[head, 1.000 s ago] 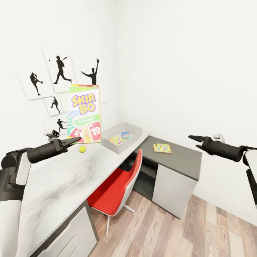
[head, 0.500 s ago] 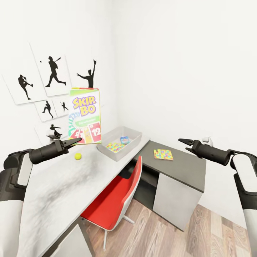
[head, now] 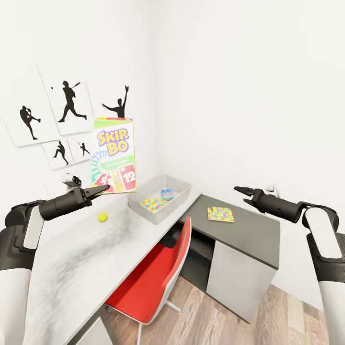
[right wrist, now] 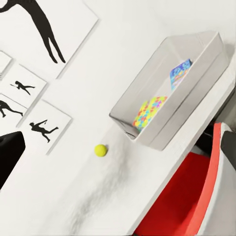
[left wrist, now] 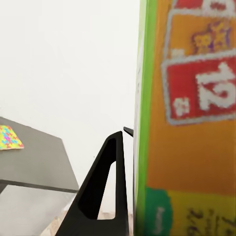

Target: Put all the toys in the child's room - the three board games (two on the bed and one on the table), the two jigsaw puzzles on the table, and the tennis ball on the table - inside the toy box on the table in the child's room.

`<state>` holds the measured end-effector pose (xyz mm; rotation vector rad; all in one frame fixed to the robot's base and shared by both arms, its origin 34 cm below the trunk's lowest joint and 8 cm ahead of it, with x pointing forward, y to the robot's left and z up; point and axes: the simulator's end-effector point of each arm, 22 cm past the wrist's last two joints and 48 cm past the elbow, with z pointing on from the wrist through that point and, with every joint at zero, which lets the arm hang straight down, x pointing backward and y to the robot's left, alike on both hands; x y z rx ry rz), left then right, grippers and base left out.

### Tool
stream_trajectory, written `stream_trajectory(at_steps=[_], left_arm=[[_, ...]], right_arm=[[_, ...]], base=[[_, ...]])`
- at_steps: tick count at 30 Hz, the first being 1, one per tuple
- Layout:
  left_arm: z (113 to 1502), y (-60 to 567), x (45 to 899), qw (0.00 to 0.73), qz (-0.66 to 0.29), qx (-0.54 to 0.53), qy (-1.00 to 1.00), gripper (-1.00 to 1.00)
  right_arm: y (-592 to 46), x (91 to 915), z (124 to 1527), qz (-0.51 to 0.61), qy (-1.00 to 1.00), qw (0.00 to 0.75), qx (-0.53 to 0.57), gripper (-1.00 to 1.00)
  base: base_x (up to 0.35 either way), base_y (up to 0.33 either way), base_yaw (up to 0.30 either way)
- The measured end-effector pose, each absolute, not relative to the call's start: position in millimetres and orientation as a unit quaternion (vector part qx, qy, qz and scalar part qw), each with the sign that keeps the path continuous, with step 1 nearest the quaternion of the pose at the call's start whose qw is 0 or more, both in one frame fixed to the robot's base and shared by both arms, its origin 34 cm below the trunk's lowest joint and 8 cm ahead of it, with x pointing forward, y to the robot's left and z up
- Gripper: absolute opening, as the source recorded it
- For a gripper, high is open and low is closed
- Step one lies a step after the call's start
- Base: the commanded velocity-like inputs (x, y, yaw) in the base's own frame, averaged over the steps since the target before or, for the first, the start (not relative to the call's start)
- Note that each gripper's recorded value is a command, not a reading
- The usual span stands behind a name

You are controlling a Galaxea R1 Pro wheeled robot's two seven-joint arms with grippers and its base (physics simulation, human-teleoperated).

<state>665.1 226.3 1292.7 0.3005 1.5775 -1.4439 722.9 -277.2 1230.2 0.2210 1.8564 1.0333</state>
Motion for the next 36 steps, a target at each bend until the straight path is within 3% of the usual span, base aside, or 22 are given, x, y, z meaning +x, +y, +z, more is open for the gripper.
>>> stream_trajectory(at_steps=[24, 36], left_arm=[[1301, 224, 668, 0.486, -0.568, 0.114, 0.654, -1.00], [1302, 216, 668, 0.485, -0.572, 0.115, 0.651, -1.00]], right_arm=[[-258, 716, 1249, 0.440, 0.749, 0.488, 0.083, 1.00], [-250, 717, 1249, 0.443, 0.749, 0.485, 0.086, 1.00]], base=[[0.222, -0.141, 0.015], [0.062, -0.050, 0.249]])
